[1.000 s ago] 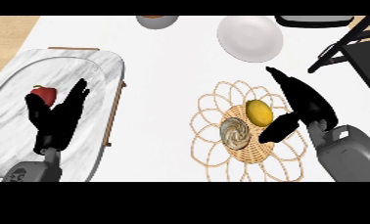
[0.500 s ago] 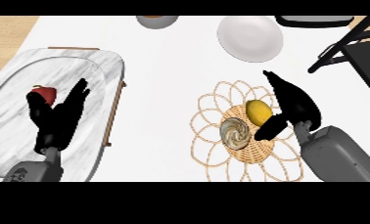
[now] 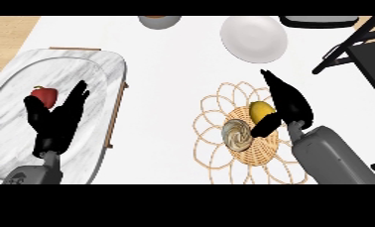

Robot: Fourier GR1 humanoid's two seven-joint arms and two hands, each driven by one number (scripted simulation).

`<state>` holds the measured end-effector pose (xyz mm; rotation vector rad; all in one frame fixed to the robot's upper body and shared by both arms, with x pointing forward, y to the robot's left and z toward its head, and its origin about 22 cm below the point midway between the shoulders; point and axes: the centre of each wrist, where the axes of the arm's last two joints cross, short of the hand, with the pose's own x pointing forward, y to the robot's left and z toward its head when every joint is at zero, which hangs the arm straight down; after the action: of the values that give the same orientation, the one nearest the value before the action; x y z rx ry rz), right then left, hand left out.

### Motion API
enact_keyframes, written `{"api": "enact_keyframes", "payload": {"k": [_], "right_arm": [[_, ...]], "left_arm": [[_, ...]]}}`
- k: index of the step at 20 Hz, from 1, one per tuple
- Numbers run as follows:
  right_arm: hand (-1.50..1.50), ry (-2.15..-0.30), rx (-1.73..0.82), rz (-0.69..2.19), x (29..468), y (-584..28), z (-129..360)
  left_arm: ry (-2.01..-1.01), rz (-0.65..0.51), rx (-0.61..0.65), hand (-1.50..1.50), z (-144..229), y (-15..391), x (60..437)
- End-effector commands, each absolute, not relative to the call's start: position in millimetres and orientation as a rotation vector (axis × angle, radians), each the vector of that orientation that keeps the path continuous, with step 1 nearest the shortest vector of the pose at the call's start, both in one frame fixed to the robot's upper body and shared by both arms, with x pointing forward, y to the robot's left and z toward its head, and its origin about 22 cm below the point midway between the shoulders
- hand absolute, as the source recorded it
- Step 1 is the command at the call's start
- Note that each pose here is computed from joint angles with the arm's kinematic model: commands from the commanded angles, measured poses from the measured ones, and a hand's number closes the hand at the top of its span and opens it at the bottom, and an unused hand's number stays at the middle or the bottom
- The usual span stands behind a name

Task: Pick the lemon from the placemat and place it in the tiered shelf

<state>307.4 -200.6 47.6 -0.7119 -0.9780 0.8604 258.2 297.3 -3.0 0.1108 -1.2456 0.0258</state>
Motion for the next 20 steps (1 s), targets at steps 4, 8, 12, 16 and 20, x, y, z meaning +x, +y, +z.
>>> {"api": "enact_keyframes", "payload": {"k": [4, 8, 12, 16, 20], "right_arm": [[-1.5, -0.994, -0.664, 0.889, 318.9, -212.1, 41.0], [1.5, -0.94, -0.615, 1.206, 306.6, -184.2, 8.5], [1.5, -1.017, -0.543, 1.083, 310.1, -180.5, 1.9], [1.5, -1.115, -0.538, 1.103, 289.6, -180.1, -2.6], [1.5, -0.934, -0.729, 0.568, 340.3, -214.7, 36.1]], "left_arm": [[-1.118, 0.046, 0.085, 0.0, -23.2, 303.3, 245.8], [-1.116, 0.046, 0.084, 0.0, -29.3, 299.8, 249.4], [-1.112, 0.059, 0.064, 0.0, -29.7, 299.6, 247.4], [-1.106, 0.036, 0.108, 0.0, -37.9, 300.7, 253.7], [-1.139, 0.051, 0.103, 0.0, -19.1, 297.9, 251.5]]}}
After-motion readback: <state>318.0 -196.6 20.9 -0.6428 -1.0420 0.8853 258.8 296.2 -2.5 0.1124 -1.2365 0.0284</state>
